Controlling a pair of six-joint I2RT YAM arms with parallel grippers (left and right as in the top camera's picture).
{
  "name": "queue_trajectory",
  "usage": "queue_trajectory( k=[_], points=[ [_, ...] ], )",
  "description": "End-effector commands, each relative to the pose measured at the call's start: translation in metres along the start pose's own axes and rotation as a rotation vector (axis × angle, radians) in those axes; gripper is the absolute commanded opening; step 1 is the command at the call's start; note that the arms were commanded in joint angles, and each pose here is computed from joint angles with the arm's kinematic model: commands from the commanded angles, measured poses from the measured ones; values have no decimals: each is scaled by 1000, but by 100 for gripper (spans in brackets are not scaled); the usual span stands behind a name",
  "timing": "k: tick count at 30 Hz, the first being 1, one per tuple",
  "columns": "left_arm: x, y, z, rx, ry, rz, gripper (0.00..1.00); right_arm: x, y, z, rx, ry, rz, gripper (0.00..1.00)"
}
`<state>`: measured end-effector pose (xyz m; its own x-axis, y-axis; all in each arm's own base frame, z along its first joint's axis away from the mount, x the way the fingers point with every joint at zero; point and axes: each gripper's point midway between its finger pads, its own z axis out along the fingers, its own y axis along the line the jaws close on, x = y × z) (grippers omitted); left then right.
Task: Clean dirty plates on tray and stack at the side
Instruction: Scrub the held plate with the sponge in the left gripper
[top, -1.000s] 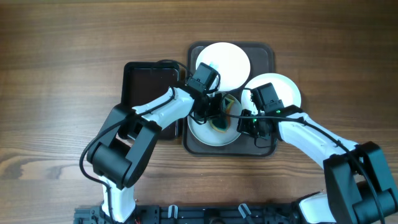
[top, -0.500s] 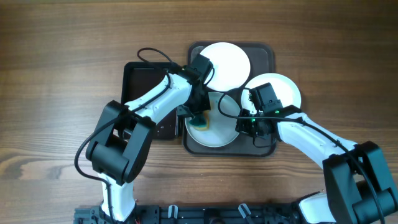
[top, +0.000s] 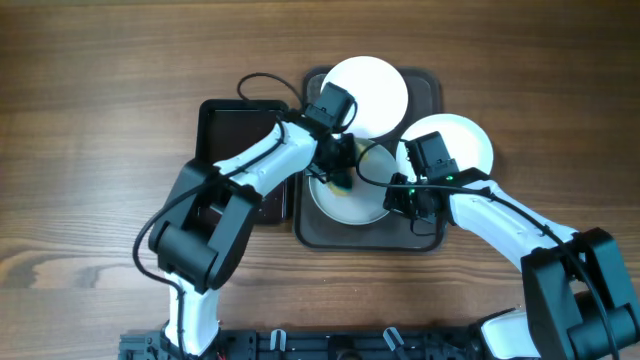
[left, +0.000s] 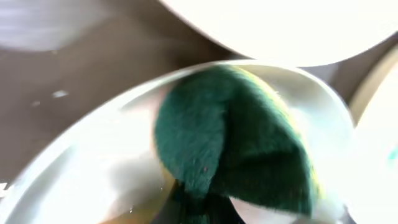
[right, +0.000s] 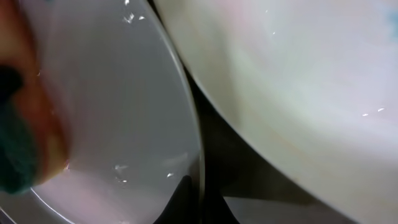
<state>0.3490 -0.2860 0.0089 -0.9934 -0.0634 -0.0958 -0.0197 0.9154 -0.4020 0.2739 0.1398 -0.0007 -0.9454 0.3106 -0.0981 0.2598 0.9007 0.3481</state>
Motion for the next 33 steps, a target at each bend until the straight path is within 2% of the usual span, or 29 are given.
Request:
queue_trajectory(
  k=[1, 8, 15, 19, 25, 28, 33],
  points=[
    [47, -30, 39, 124, 174, 43, 4, 7, -4, 6, 25, 21, -35, 4],
    [60, -68, 36, 282, 222, 100, 4, 8, -5, 6, 28, 24, -69, 4],
    [53, -64, 37, 269, 199, 101, 4, 10, -7, 6, 36, 36, -83, 4],
    [31, -34, 40, 145, 115, 62, 4, 12, -8, 6, 40, 41, -82, 4],
    [0, 53, 28, -173, 12, -54, 4, 14, -10, 6, 47, 50, -80, 4],
    [-7, 82, 14, -281, -16, -91, 4, 14, -10, 6, 47, 50, -80, 4],
    [-10, 106, -10, -405, -49, -107, 4, 13, -11, 6, 50, 49, -80, 4]
  ],
)
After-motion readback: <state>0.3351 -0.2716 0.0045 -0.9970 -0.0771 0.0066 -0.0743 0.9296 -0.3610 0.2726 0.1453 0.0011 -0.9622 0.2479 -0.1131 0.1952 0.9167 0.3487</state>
